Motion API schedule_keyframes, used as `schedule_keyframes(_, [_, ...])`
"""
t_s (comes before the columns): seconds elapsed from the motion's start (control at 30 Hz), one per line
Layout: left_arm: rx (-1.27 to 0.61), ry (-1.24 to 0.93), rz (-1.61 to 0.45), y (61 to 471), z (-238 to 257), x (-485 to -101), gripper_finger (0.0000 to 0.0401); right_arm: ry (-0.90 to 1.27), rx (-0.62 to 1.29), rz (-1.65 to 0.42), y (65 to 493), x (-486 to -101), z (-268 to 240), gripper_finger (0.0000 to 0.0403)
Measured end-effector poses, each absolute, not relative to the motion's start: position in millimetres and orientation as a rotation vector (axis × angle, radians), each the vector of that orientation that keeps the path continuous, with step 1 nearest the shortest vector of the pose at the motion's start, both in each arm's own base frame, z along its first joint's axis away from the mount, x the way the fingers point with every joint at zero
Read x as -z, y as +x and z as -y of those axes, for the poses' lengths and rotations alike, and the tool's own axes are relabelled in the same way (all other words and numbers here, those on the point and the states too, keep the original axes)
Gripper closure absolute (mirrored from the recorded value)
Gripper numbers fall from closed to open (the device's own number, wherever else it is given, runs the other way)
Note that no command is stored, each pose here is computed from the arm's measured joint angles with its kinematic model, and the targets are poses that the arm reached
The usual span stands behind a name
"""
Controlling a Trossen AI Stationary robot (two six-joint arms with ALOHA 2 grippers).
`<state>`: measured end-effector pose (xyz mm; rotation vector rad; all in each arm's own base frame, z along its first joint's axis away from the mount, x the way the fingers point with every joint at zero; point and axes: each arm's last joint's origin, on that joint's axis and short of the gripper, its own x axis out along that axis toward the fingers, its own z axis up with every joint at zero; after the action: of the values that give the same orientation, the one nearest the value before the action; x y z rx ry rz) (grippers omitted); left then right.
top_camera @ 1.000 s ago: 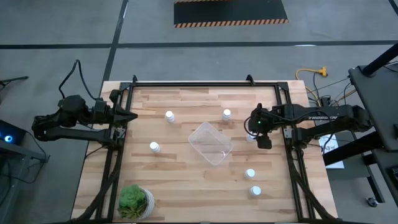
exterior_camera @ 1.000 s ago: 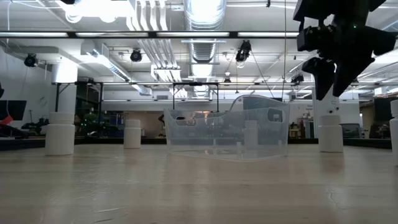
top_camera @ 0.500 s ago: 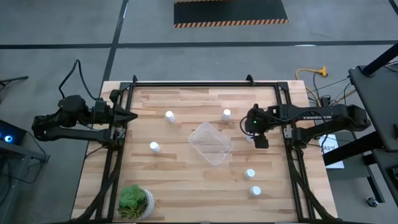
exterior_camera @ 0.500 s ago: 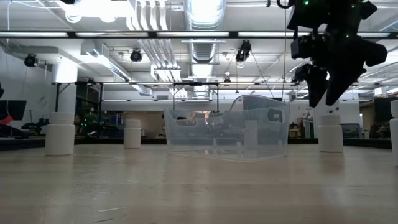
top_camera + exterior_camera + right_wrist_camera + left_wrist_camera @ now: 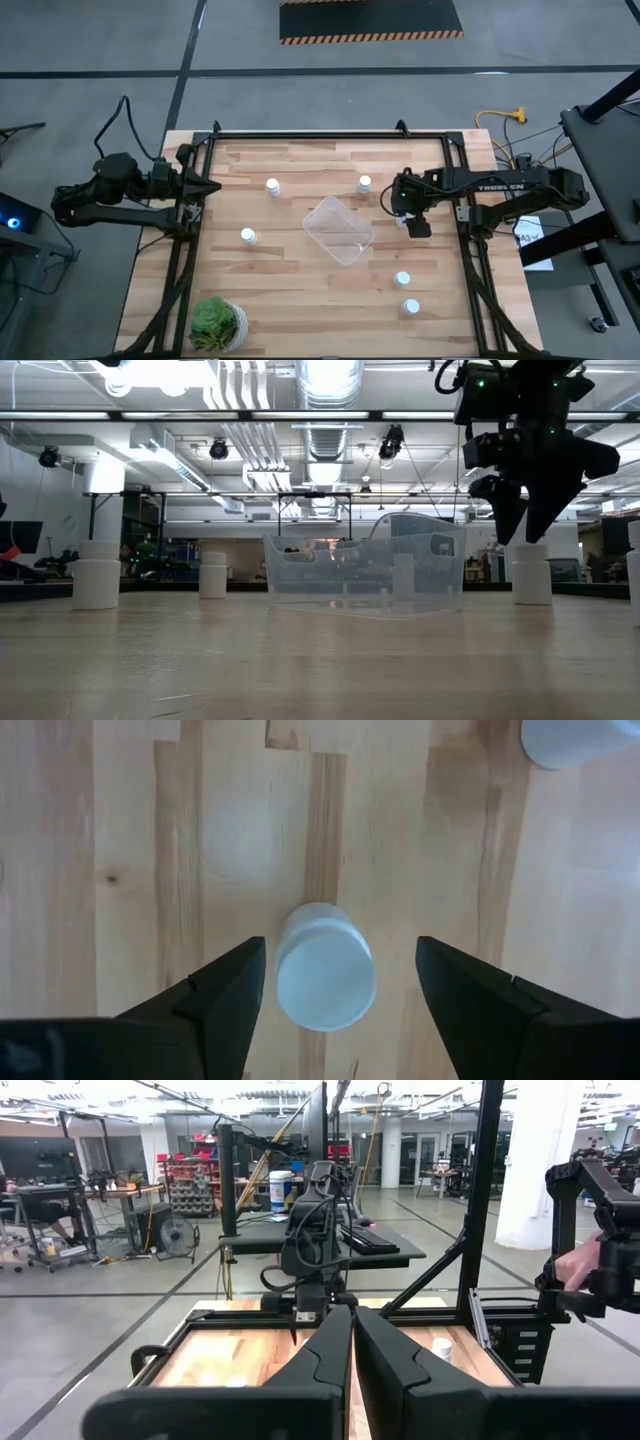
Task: Pick and place pill bottles into a basket
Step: Put the white pill bottle into the transparent bin
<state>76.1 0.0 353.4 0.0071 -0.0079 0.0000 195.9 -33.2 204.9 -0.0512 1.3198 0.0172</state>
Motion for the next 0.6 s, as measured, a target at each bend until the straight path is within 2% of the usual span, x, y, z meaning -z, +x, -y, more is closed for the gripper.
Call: schedule_keyframes(0.6, [0.0, 0.007, 0.008, 76.1, 0.0, -353.4, 0.0401, -0.044, -0.025, -1.33, 193.6, -199.3, 33.3, 0.0157])
